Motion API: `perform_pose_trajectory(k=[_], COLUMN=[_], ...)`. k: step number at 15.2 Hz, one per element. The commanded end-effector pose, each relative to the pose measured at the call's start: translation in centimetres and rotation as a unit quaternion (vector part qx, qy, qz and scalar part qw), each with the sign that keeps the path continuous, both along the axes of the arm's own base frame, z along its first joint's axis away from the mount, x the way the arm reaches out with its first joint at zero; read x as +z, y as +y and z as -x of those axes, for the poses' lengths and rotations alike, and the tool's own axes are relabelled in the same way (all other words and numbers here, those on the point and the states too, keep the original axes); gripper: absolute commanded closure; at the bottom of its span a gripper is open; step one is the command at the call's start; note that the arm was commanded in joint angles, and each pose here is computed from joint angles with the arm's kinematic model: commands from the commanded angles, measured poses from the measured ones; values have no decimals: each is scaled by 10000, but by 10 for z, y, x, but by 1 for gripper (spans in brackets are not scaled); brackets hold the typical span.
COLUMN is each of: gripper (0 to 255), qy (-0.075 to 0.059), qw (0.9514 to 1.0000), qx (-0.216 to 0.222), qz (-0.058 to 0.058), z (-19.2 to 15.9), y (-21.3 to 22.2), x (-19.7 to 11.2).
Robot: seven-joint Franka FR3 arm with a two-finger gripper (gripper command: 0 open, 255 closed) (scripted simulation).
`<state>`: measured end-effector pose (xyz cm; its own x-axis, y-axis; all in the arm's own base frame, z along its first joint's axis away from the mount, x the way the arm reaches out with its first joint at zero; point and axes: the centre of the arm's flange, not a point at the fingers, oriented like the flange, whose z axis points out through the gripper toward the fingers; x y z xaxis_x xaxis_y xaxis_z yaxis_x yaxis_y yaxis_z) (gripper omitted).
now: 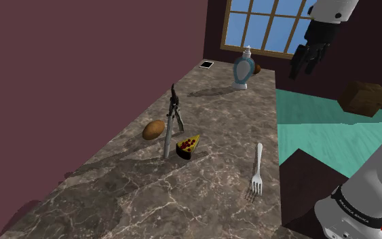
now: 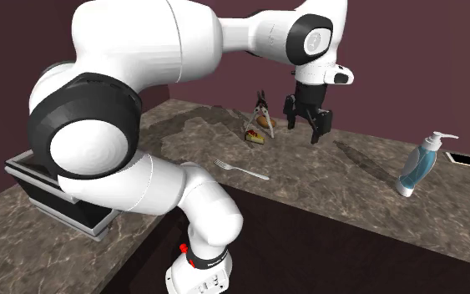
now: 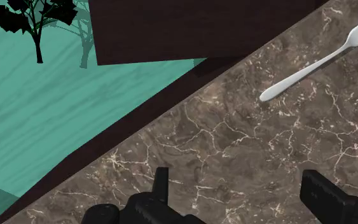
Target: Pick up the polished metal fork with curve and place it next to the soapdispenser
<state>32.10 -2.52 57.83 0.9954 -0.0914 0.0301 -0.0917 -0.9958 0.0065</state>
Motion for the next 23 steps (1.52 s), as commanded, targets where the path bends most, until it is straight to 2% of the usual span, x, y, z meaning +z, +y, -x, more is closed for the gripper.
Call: perform_pose_trajectory(k=[1, 3, 6, 9, 12, 14, 17, 20, 23], gripper=[0, 0, 0, 0, 0, 0, 0, 0, 0], qy=[0, 34, 86, 137, 188, 221, 271, 320, 368], qw=[10000, 9993, 9958, 9893, 9798, 9719, 9575, 9403, 9202], qx=[0, -364, -908, -1450, -1987, -2342, -2868, -3386, -3894], qz=[0, -16, -41, -65, -89, -105, -128, -151, -174], z=[0, 13, 31, 46, 58, 65, 73, 78, 79], y=[0, 15, 38, 64, 91, 110, 139, 169, 199], x=[0, -17, -41, -66, -90, -106, -130, -154, -177])
